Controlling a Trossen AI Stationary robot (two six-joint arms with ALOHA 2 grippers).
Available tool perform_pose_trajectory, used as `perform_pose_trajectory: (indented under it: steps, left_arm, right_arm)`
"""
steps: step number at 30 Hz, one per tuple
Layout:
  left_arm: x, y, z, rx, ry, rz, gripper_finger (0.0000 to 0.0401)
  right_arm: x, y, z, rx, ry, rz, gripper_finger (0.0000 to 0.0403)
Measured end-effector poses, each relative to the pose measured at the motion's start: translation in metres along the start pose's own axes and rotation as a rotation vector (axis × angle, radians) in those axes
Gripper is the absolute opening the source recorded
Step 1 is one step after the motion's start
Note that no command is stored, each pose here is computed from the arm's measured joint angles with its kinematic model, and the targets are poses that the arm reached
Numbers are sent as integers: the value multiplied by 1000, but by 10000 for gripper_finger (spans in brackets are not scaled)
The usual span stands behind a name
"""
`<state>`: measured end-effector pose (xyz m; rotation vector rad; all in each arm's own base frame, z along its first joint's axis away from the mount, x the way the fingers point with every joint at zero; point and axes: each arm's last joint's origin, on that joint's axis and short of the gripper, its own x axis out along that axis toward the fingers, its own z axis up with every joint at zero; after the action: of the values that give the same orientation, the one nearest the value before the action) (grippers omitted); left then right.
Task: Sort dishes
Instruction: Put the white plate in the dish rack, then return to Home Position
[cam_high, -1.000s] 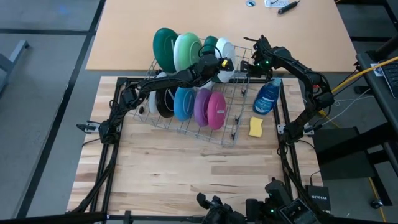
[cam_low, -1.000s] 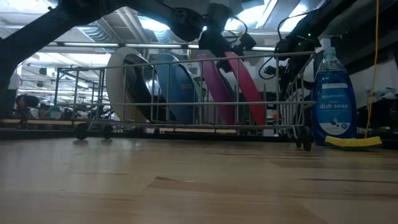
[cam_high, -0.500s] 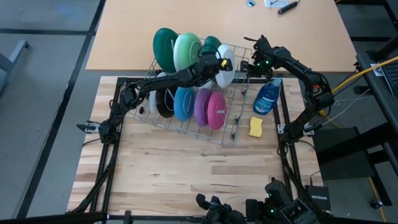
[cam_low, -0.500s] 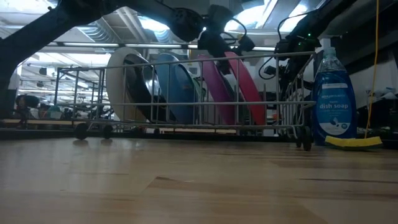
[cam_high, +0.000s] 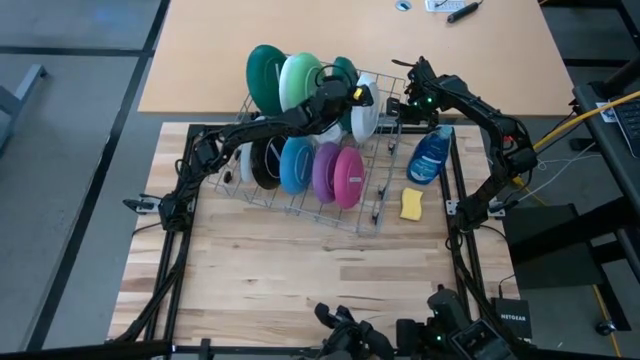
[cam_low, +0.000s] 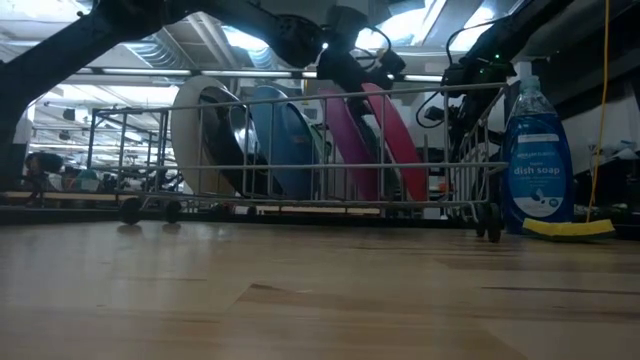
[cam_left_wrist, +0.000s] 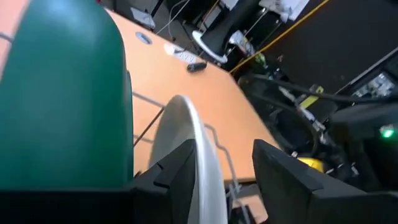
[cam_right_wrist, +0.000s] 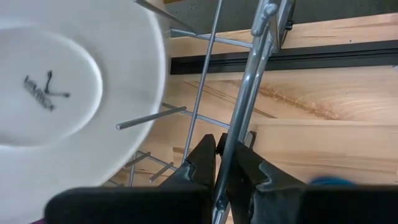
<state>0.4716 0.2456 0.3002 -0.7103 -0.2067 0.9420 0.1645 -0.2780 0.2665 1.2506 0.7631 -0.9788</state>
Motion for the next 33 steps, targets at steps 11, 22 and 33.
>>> perform_pose_trajectory:
  steps: [11,22,33]
  left_arm:
    - [1,-6,15,-78,-107,-93,170]
    - [-23,-28,53,40,-159,-191,171]
    - [-71,-54,113,213,-247,-266,170]
  right_arm:
    - [-2,0,0,-5,-30,-28,46]
    - [-3,0,0,-12,-38,-31,53]
    - [-3,-1,1,-33,-55,-57,53]
